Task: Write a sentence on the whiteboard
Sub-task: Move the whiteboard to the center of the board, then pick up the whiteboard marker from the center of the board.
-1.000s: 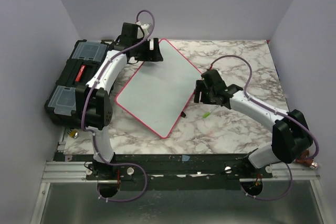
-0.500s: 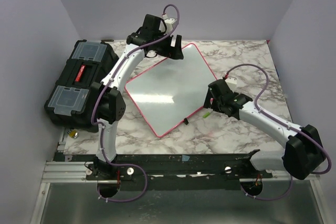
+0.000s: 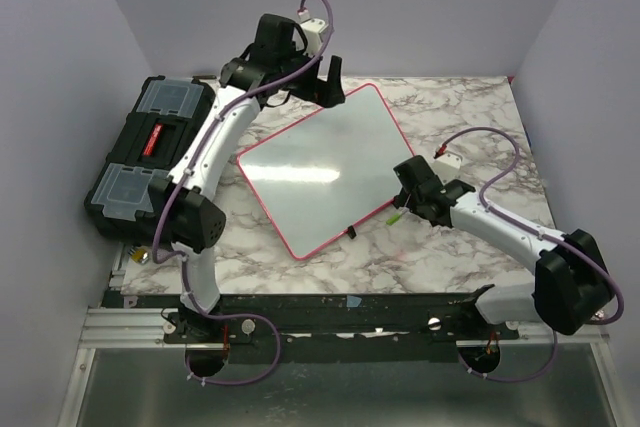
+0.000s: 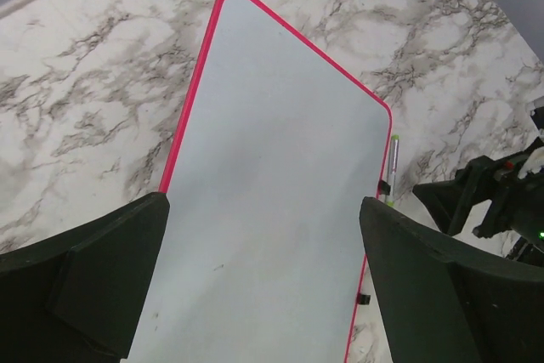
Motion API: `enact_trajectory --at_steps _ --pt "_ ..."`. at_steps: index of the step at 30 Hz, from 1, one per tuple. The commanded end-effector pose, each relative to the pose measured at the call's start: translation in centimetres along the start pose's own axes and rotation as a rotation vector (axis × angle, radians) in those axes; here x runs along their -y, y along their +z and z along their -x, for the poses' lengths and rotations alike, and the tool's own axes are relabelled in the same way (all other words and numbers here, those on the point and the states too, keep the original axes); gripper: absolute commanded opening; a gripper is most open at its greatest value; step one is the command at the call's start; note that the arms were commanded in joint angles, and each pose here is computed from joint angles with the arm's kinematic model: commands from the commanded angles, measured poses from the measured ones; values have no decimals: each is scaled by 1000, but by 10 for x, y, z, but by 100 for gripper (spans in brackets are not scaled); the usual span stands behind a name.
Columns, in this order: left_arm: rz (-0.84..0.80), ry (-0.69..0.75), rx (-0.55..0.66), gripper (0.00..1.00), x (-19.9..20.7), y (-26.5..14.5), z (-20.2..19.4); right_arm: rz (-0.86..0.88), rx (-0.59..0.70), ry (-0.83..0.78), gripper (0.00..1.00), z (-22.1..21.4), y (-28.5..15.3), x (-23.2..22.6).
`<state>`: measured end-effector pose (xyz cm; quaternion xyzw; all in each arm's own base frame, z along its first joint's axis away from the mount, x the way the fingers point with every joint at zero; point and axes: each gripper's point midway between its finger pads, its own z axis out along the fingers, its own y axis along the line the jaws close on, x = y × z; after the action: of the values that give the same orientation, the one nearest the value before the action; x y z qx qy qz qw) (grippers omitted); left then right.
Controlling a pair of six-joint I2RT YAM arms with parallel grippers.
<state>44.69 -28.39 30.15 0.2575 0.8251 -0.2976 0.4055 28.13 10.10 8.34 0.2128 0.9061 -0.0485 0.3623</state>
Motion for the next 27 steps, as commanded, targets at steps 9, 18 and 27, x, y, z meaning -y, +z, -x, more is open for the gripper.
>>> enact_trajectory --at_steps 9,18,27 --pt "193 33 159 99 28 -139 -39 -92 56 89 62 20 29 10" --pt "195 -10 188 99 53 -199 -126 -87 24 87 57 15 47 3" --pt "154 -118 129 98 65 -212 -212 -66 -6 81 52 5 61 -9"
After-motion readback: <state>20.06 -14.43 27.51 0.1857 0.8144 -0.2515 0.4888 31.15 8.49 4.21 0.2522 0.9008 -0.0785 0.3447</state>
